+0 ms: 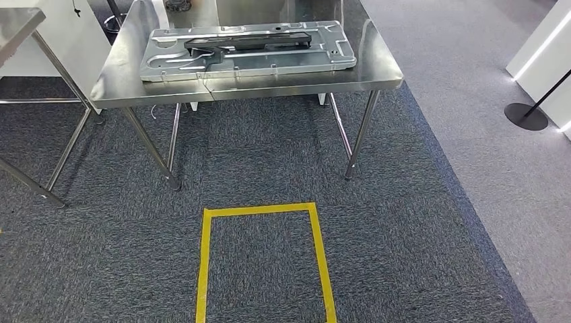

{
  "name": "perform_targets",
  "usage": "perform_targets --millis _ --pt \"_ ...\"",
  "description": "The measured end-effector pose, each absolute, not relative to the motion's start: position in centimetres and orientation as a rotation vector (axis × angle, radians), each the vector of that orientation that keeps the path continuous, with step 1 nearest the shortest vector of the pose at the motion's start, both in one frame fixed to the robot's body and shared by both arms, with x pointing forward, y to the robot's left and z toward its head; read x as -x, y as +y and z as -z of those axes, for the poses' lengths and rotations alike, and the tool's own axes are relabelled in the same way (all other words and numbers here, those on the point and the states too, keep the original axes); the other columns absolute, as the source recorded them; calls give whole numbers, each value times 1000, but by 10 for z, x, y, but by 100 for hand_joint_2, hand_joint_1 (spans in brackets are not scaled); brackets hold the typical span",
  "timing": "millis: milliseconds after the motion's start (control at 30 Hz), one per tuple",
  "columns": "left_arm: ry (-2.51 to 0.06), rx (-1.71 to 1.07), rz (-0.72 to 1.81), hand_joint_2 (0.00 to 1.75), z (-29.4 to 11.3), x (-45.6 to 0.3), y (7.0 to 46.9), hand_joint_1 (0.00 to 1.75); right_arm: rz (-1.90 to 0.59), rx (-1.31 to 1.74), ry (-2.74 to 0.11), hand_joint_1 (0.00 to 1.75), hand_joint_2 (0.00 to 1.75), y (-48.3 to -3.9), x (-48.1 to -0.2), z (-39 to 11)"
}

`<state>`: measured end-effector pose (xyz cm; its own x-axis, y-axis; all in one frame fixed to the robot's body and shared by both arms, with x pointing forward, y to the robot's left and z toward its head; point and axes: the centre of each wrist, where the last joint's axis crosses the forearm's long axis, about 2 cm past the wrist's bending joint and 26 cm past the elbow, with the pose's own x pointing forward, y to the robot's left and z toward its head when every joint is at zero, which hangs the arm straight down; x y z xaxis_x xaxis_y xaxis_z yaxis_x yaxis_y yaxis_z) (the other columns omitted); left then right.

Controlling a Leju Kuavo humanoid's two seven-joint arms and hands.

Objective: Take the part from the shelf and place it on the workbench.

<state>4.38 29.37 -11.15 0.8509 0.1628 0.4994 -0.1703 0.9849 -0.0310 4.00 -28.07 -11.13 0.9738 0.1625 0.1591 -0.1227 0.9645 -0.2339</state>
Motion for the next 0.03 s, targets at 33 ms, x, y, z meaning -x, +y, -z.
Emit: perform_targets --millis 33 --pt "-524 -16 -177 175 112 -44 293 0 -146 225 -178 0 58 -281 -40 111"
